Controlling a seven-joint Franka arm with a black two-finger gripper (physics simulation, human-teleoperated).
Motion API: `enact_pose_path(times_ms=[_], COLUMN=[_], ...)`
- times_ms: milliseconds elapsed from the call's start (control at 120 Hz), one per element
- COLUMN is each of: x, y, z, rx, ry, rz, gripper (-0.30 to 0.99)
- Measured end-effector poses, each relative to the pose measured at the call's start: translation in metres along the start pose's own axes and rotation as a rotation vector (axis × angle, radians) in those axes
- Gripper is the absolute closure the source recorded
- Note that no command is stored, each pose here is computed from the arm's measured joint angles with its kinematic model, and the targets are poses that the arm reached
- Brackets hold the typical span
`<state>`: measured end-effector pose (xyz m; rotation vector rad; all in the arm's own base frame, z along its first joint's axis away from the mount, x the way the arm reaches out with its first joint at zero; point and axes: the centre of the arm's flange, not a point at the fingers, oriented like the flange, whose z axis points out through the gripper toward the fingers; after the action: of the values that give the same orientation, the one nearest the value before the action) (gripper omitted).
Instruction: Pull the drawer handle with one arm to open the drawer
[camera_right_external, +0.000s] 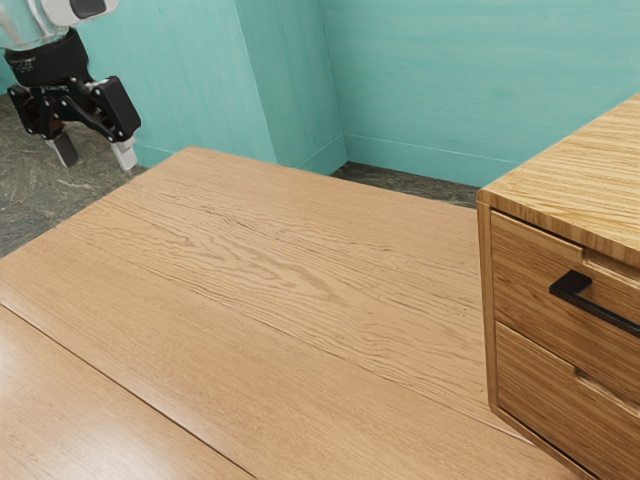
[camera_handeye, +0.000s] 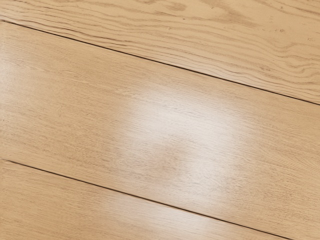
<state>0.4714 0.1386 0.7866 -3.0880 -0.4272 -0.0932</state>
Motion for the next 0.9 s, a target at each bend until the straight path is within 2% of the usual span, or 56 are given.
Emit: enact_pose_path(times_ms=[142,225,300,408,467,533,633,692,775,900], x=[0.007,0.018,0.028,0.031,0.019,-0.013,-0.079,-0.112,-0.143,-0.138], y=[-0.035,-0.044,-0.028,0.041,0.086,0.139,0.269,0.322,0.357,0.374], z=[0.001,0.015,0.012,-0.007,-0.019,-0.041,-0.041,-0.033,-0.035,0.004], rx=[0.013,0.007,-0.016,-0.025,-0.016,0.01,0.004,0.006,0.022,0.065], ry=[0.042,0.041,0.112,0.226,0.262,0.3,0.313,0.32,0.362,0.353], rz=[-0.069,-0.078,0.034,0.336,0.503,0.686,1.08,1.269,1.446,1.573], gripper=[0.0,0.0,0.0,0.0,0.0,0.0,0.0,0.0,0.0,0.0])
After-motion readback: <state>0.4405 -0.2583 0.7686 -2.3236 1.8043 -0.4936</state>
